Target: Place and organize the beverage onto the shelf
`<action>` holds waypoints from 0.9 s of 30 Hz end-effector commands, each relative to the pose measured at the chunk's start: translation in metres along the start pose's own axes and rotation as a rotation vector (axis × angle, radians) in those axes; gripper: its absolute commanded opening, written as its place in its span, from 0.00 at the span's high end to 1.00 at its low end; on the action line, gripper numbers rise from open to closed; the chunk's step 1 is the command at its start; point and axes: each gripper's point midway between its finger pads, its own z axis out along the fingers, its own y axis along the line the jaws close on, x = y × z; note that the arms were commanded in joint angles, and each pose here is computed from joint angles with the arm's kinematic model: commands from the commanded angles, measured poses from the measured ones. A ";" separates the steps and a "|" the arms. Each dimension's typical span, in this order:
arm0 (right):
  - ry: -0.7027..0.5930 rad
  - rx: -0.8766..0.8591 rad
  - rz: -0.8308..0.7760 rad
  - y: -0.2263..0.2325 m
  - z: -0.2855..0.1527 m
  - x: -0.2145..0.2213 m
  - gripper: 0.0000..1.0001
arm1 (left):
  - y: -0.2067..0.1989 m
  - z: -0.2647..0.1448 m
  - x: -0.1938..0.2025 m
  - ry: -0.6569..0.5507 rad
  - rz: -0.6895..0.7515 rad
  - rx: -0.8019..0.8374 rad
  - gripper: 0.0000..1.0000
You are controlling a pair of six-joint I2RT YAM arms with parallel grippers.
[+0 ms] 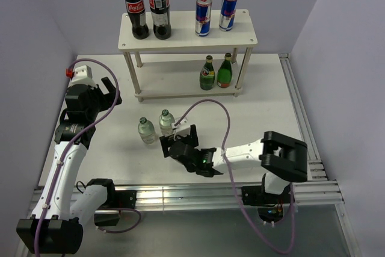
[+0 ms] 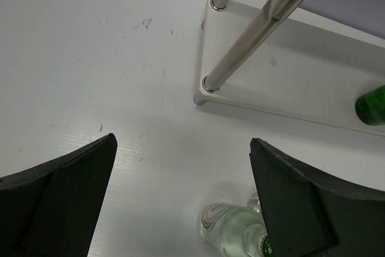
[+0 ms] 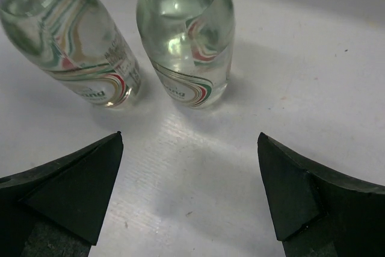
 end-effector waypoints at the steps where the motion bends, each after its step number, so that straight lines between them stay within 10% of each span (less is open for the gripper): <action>1: -0.075 -0.009 0.051 0.017 0.019 -0.022 0.00 | -0.004 -0.003 -0.010 -0.033 0.014 0.021 0.00; 20: -0.128 0.048 0.101 0.001 0.104 -0.030 0.01 | -0.008 -0.003 -0.011 -0.033 0.016 0.042 0.01; 23: -0.129 0.059 0.107 -0.005 0.113 -0.029 0.08 | -0.009 -0.005 -0.012 -0.040 0.015 0.048 0.01; 27: -0.129 0.075 0.112 -0.015 0.120 -0.024 0.40 | -0.015 -0.008 -0.016 -0.051 0.000 0.073 0.01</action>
